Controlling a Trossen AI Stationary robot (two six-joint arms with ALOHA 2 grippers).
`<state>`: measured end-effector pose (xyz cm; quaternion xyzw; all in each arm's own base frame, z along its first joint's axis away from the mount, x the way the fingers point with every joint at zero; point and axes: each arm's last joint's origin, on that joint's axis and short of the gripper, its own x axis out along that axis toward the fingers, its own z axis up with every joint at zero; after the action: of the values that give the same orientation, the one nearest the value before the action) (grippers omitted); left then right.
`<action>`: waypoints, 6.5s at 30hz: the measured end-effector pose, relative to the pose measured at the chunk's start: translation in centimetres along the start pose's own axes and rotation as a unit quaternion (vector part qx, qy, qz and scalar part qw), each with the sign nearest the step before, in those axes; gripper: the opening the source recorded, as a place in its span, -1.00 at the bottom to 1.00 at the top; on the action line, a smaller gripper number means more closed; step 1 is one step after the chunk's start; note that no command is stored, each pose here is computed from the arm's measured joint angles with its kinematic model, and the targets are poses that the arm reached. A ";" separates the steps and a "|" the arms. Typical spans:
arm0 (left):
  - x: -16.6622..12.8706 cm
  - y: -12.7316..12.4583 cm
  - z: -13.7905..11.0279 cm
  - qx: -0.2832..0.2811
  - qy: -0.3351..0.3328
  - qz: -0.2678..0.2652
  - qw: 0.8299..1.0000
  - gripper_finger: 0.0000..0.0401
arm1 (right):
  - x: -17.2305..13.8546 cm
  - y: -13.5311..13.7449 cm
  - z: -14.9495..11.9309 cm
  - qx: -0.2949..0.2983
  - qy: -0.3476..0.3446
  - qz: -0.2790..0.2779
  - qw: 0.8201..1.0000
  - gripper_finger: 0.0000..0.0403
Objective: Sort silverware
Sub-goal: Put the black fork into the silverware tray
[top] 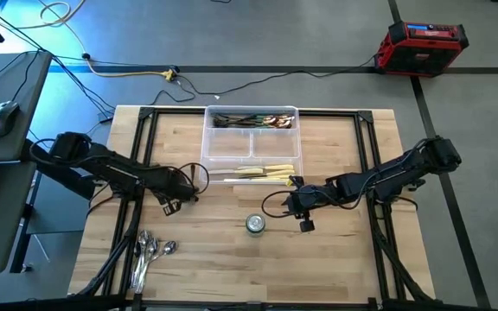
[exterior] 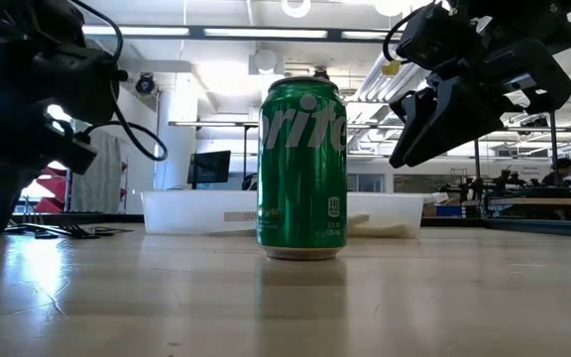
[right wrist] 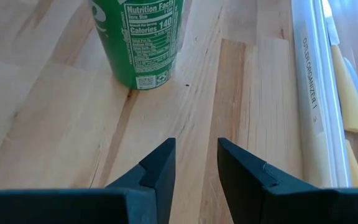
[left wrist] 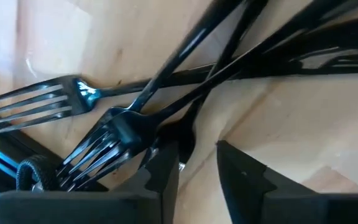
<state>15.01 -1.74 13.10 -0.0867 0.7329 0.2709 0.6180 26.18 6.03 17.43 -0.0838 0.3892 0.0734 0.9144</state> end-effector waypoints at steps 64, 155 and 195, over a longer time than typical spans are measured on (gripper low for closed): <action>-3.4 -1.2 2.9 -0.047 -0.018 -0.146 0.988 -0.99 | 0.0 0.1 -0.1 0.011 0.005 0.001 1.000 -0.49; -4.9 -4.9 5.5 0.009 -0.068 -0.212 0.975 -0.47 | 0.0 0.1 -0.2 0.020 0.011 0.003 1.000 -0.49; -9.4 -4.0 6.2 -0.009 -0.074 -0.139 0.988 -1.00 | 0.0 0.2 -0.1 0.018 0.007 0.008 1.000 -0.49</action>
<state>24.29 -3.90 20.39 -0.1731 0.6638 0.1949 0.7010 26.03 6.20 17.34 -0.0648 0.3974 0.0735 0.9124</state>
